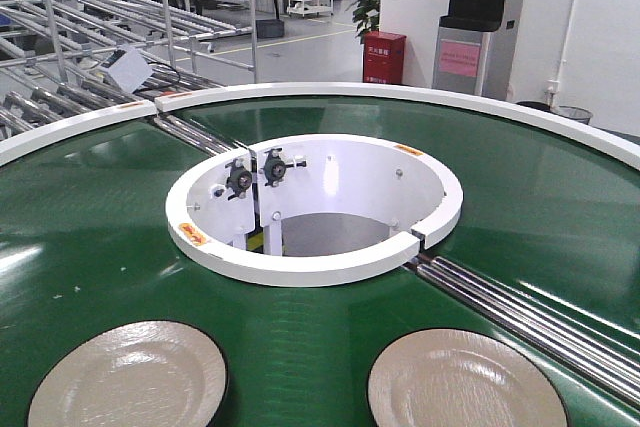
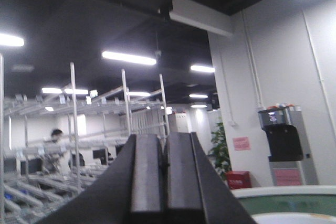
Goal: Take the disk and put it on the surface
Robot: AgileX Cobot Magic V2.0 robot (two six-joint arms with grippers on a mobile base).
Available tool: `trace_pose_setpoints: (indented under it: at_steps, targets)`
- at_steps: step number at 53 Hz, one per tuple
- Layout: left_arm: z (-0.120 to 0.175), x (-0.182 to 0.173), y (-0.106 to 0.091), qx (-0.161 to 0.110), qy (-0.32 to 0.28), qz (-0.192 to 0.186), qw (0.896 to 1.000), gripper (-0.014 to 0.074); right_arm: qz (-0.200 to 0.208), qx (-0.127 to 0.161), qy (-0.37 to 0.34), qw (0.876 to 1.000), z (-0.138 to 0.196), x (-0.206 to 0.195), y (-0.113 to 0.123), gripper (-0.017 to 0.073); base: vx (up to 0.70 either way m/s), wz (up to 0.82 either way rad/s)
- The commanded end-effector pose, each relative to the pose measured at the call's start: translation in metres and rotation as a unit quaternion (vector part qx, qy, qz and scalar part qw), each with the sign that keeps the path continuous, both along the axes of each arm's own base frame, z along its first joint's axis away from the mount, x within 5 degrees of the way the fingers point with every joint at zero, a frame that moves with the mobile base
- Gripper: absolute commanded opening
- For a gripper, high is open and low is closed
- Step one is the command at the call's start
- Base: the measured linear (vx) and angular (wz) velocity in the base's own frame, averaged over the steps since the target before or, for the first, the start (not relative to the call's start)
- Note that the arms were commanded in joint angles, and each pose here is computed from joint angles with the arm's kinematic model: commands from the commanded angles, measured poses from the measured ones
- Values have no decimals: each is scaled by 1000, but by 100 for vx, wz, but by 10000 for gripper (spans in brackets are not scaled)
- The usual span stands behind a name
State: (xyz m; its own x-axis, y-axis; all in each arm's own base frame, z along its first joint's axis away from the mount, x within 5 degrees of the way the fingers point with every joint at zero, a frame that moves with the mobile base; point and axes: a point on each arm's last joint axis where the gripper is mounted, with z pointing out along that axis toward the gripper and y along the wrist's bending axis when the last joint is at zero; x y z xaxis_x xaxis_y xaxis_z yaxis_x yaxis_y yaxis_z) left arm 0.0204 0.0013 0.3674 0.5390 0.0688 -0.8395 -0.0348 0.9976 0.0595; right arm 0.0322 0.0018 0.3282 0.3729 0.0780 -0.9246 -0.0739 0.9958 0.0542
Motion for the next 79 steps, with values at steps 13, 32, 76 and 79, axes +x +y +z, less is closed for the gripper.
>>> trace_pose_setpoints:
  at_steps: [13,32,76,79]
  targets:
    - [100,100,-5,3,129,-16,992,-1,-9,-29,-19,999,124,67,4,-6,0,0]
    - [84,163,-8,-19,211,-26,977,17,-6,-31,71,997,108,131,7,2,0,0]
    - [74,166,-10,-35,263,-41,963,602,-2,-17,64,998,110,129,7,705,0,0]
    - [69,166,-12,-52,291,-54,954,588,6,21,95,995,107,130,6,686,0,0]
